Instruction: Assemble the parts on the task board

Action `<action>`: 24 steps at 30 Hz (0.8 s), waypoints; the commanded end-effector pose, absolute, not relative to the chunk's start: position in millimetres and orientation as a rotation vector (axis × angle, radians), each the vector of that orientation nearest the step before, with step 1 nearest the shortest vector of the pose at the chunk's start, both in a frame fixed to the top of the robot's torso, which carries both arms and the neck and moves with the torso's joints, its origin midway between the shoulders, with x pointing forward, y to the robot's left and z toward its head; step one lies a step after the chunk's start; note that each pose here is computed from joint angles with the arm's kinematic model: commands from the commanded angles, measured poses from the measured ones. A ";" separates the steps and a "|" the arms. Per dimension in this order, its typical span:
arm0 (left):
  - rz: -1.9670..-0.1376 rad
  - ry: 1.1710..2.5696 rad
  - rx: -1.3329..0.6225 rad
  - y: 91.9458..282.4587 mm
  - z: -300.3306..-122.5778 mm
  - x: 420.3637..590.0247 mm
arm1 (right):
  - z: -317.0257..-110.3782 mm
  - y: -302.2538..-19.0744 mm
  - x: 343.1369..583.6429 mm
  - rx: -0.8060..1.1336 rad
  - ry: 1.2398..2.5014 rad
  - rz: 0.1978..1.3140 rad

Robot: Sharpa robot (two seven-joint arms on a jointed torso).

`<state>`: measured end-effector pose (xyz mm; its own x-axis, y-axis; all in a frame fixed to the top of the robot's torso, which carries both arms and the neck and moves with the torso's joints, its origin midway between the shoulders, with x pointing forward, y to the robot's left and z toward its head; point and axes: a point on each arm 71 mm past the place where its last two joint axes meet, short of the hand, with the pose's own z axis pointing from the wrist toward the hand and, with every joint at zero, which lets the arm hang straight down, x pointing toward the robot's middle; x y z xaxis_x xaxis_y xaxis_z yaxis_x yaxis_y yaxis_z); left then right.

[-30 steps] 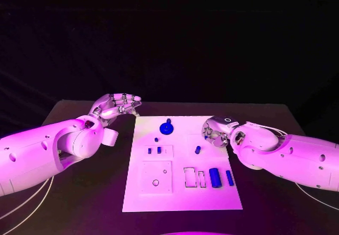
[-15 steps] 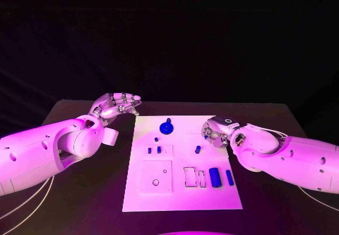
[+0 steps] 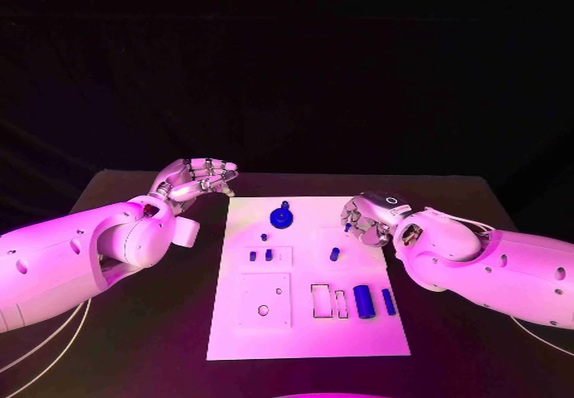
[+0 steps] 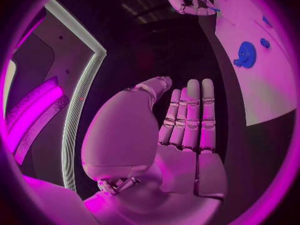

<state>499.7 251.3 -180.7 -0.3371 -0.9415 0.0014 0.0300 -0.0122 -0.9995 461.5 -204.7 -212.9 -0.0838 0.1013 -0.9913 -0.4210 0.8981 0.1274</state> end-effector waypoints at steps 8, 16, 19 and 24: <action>-1.489 1.418 -1.006 250.2 -179.8 500.3 | -200.5 -198.0 446.2 -0.211 1.577 0.528; -1.490 1.419 -1.006 249.6 -180.1 500.5 | -195.2 -171.5 426.8 -0.228 1.570 0.634; -1.490 1.420 -1.006 249.3 -180.3 500.6 | -194.6 -158.7 419.3 -0.246 1.574 0.678; -1.494 1.423 -1.005 247.4 -180.4 500.6 | -195.4 -133.6 406.7 -0.290 1.593 0.752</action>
